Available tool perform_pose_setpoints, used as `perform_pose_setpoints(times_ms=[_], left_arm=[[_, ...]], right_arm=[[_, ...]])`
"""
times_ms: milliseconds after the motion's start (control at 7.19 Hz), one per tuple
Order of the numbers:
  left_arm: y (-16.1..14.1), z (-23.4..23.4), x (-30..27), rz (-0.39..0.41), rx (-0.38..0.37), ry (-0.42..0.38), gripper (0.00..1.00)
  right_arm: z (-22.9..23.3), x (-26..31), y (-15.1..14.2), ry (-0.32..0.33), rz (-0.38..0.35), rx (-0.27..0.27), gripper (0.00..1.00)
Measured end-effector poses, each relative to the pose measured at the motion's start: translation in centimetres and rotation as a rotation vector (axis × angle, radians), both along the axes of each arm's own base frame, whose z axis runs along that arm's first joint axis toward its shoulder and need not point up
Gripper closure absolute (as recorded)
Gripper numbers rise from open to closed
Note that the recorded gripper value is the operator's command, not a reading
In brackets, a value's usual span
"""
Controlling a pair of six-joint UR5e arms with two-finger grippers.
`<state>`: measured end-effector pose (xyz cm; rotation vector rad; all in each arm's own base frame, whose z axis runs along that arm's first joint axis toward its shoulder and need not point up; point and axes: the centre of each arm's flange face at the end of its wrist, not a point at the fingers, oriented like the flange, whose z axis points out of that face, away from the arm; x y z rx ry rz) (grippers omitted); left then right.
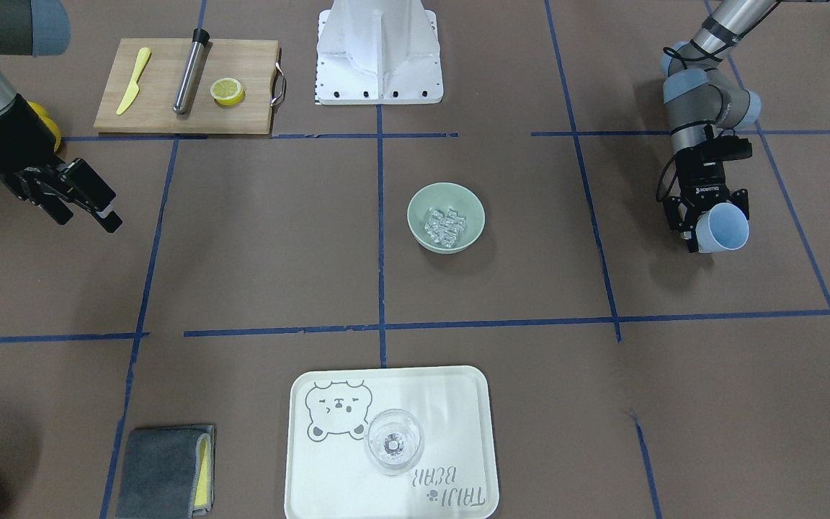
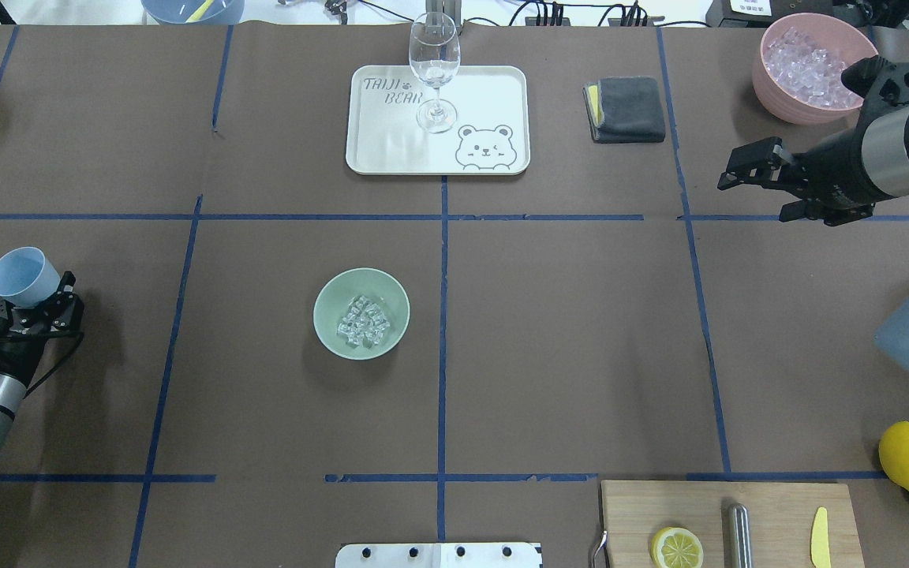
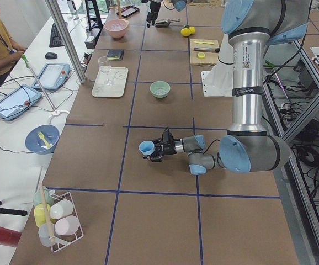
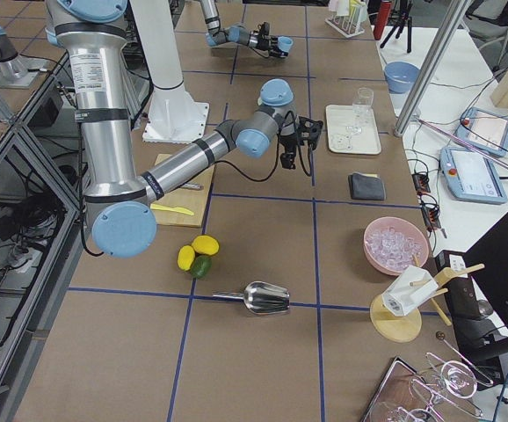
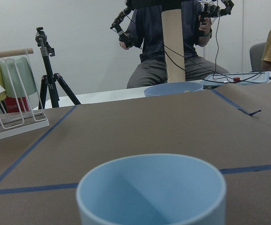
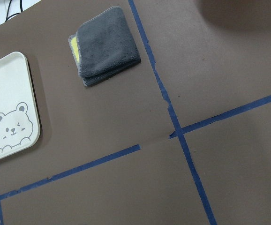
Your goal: Pour ice into bowl
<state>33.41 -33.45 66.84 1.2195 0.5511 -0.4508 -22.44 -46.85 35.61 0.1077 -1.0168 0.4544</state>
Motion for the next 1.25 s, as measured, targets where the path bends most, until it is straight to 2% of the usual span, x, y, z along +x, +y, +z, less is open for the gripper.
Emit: perform_pose_setpoints(times_ms=[278,834,1251], left_arm=[[0.1,-0.2,-0.2,0.025,-0.003,-0.018,0.00],[0.9,-2.3,-1.2,0.166,-0.018,-0.033,0.00],[3.1,-0.9,-5.5,0.287,-0.061,-0.119,0.00]], right_arm=[[-0.3,0.1,0.1,-0.004,0.000,0.005,0.00],[-0.5,0.2,0.2,-0.007,-0.001,0.008,0.00],[-0.5,0.1,0.2,-0.008,-0.003,0.007,0.00]])
